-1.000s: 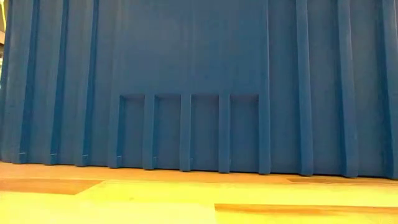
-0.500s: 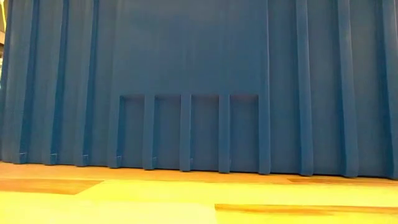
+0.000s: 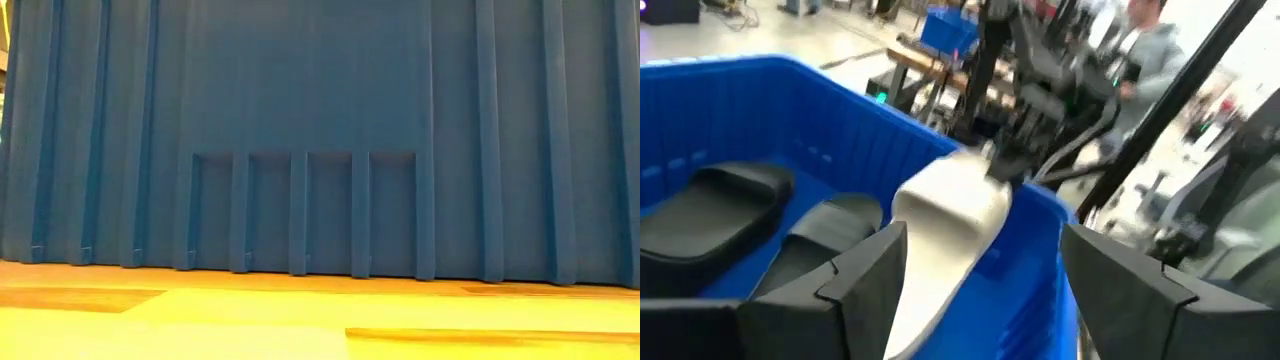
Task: Pick and place slides into bin
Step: Put the gray slide into the blue container
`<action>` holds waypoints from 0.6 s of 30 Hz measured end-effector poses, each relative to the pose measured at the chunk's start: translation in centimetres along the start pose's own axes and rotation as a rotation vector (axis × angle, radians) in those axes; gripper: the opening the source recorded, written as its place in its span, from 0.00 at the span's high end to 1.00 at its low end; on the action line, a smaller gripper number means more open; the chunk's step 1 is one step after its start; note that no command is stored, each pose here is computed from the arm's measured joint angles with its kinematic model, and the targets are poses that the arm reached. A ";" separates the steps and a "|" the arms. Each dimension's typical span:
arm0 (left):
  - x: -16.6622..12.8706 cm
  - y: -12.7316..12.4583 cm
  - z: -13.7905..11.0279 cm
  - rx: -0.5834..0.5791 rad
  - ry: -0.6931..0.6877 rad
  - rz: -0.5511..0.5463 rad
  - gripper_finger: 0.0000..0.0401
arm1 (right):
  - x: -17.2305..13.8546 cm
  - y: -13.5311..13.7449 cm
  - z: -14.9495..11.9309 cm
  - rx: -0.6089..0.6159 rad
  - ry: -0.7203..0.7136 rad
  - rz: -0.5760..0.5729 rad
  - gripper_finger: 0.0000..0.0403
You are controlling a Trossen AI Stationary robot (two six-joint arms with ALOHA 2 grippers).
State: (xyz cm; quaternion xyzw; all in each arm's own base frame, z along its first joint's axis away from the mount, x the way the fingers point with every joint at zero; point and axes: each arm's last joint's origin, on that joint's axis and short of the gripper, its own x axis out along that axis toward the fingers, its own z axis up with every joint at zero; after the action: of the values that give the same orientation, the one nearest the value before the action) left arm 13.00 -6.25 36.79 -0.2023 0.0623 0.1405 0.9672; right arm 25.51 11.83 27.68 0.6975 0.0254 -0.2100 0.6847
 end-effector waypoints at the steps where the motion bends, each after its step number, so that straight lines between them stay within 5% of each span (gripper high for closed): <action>1: -0.4 0.6 0.0 -0.010 -0.013 -0.008 0.37 | 0.4 -0.2 -0.1 0.002 -0.016 -0.019 1.00; 10: -2.9 4.1 -0.6 -0.030 -0.056 -0.067 0.37 | 4.6 4.2 -1.8 -0.071 0.002 -0.200 1.00; 18: -2.9 4.2 -0.6 -0.009 -0.062 -0.069 0.37 | 7.5 5.7 -2.0 -0.160 -0.001 -0.448 1.00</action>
State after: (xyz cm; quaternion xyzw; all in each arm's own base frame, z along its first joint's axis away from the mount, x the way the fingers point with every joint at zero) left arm 8.92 -3.53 35.19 -0.2044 0.0248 0.1136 0.9720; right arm 34.71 11.54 30.59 0.6179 0.1956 -0.3545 0.6740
